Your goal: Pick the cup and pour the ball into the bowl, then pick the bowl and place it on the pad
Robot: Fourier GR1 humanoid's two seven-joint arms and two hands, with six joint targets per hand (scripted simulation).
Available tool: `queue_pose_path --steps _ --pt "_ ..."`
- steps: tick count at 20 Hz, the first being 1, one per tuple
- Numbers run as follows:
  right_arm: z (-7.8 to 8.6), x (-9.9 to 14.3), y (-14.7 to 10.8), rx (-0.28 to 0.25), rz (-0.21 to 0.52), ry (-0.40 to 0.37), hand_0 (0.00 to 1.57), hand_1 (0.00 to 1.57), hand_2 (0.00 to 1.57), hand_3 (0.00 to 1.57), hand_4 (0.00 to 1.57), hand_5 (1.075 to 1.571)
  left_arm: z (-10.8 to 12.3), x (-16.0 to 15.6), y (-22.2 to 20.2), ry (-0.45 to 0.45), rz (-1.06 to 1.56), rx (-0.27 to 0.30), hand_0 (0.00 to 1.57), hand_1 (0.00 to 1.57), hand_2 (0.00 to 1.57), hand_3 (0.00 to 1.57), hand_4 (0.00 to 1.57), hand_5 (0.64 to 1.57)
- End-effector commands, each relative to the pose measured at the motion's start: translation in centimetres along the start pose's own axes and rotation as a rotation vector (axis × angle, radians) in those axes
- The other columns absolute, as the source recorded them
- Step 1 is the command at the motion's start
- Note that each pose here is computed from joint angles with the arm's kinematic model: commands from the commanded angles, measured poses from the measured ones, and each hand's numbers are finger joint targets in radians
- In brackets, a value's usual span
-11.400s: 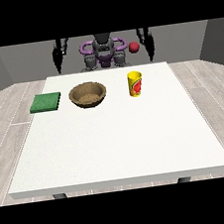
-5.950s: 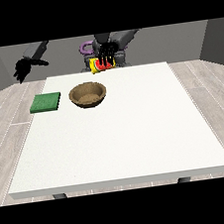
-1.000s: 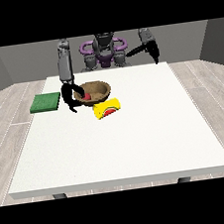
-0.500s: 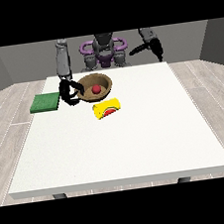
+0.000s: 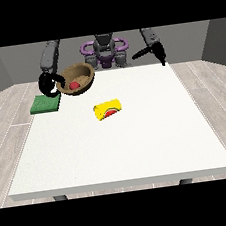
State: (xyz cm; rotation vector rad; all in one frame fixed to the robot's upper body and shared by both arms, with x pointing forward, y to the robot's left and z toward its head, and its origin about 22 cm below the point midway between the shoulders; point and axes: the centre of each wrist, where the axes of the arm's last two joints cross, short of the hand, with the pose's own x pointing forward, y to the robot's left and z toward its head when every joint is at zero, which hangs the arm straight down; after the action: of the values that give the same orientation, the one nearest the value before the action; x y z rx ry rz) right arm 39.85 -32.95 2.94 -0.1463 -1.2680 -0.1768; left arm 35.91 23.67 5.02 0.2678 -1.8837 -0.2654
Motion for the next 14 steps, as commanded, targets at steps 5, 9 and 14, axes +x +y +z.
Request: queue_pose_path --steps 5,9,14 --pt "1.2 2.2 -9.1 -0.014 -0.116 -0.071 1.57 1.57 1.57 1.57 1.07 1.563 -0.6 2.4 -2.0 -0.088 -0.013 0.041 0.0 0.0 0.0 0.0 0.0 1.566" --pt "1.6 1.2 -8.8 0.055 -0.07 -0.047 1.57 1.57 1.57 1.57 1.07 1.563 1.3 -1.8 -1.1 -0.044 -0.03 0.071 0.0 0.0 0.0 0.0 0.0 1.566" --pt "2.2 3.5 -12.6 -0.001 -0.148 -0.221 1.57 1.57 1.57 1.37 1.03 1.562 -1.1 1.8 -1.3 -0.228 -0.039 0.088 0.0 0.0 0.0 0.0 0.0 1.565"
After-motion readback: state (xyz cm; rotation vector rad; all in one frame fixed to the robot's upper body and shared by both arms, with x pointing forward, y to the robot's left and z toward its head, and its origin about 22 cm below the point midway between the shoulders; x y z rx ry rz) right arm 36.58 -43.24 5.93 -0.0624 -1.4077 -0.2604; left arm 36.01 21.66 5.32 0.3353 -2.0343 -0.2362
